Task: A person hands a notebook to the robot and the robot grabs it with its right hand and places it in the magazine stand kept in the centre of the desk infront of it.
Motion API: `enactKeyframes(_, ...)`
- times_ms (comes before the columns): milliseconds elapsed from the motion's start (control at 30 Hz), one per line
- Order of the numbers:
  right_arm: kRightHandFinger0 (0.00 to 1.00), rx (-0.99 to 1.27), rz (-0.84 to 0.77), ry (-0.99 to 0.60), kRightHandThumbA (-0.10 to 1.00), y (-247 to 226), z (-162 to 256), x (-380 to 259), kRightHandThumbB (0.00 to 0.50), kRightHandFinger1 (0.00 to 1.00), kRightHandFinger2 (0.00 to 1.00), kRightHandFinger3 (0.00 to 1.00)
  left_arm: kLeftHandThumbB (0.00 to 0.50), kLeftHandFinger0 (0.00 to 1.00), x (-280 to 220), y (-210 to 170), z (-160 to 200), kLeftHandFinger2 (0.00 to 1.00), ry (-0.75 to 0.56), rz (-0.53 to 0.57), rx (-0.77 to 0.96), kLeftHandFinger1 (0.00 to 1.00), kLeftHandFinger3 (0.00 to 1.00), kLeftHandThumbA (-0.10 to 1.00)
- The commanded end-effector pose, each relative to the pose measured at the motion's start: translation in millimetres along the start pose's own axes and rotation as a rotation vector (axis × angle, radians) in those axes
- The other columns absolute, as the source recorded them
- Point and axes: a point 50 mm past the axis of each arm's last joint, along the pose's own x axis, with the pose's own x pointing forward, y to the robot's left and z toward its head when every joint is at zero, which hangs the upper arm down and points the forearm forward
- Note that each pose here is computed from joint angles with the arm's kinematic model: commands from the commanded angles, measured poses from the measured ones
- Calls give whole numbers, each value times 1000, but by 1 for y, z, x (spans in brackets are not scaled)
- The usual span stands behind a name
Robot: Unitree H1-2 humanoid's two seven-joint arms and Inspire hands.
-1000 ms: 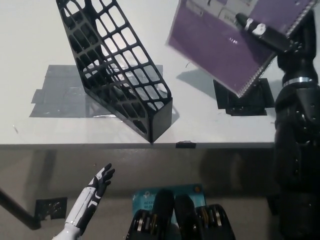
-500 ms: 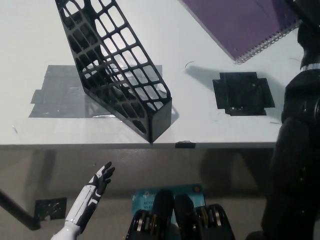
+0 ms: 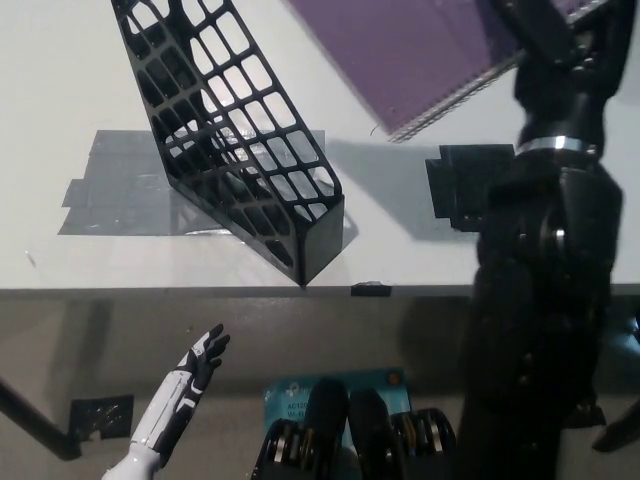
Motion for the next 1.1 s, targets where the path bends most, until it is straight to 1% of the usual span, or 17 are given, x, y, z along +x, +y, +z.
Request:
enactKeyframes(0,0,53,54,-106,899,46,7,-2,0,0,0,0,500,1000,2,8,5,1000,-48,17,6,1000,1000,1000)
enactKeyframes(167,0,26,47,-61,942,54,-9,-15,0,0,0,0,500,1000,-15,5,1,1000,-28,7,9,1000,1000,1000)
enactKeyframes(367,0,32,64,-64,933,64,-20,-16,0,0,0,0,500,1000,-12,6,1,1000,-31,17,-9,1000,1000,1000)
enactKeyframes(567,0,30,60,-42,951,72,-28,-13,0,0,0,0,500,1000,-5,6,3,1000,-39,3,-6,1000,1000,1000)
enactKeyframes(800,0,31,51,-29,946,77,-39,-10,0,0,0,0,500,1000,-1,8,5,1000,-49,4,-18,1000,1000,1000)
enactKeyframes(1067,0,35,71,-11,937,81,-52,-9,0,0,0,8,500,1000,3,12,9,1000,-63,2,12,1000,1000,1000)
